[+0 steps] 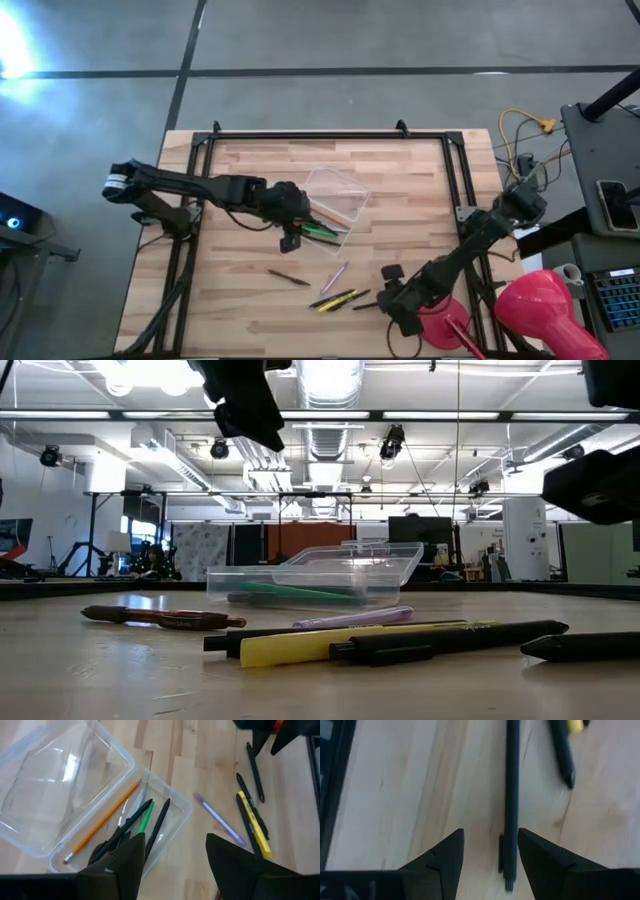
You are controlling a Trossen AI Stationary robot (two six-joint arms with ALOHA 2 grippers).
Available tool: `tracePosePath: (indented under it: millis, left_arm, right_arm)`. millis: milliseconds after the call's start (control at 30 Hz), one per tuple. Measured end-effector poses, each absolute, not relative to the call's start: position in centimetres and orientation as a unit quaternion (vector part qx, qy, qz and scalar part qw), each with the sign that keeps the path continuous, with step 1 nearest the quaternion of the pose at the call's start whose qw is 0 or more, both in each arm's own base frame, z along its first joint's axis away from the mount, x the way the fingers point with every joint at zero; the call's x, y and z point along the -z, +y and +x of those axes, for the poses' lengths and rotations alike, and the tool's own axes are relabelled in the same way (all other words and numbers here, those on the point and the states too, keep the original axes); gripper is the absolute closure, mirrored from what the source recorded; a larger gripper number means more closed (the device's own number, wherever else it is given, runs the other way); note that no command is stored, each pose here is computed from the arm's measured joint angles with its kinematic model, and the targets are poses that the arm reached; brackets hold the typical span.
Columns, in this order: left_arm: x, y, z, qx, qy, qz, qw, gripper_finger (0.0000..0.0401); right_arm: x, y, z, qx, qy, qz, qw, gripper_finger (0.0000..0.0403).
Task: Pick & place school supplies into a supply box
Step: Put the black pen into the transparent case
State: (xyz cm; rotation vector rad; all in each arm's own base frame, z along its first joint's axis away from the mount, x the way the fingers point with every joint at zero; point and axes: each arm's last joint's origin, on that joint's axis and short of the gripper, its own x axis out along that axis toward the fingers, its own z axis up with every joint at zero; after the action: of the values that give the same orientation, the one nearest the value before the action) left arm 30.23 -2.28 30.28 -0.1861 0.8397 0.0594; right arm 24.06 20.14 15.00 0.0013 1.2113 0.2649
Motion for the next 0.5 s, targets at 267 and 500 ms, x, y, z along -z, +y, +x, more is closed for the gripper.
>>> tracePosePath:
  millis: [267,500]
  left_arm:
    - [-30.7,-2.3,30.0,-0.026,0.398,-0.092,0.912,0.0208]
    - [-30.7,-2.3,30.0,-0.026,0.396,-0.092,0.913,0.0208]
  right_arm:
    - [-12.5,20.6,24.8,-0.061,0.577,0.025,0.814,0.0227]
    - [-12.2,20.5,24.8,-0.022,0.58,0.064,0.811,0.0243]
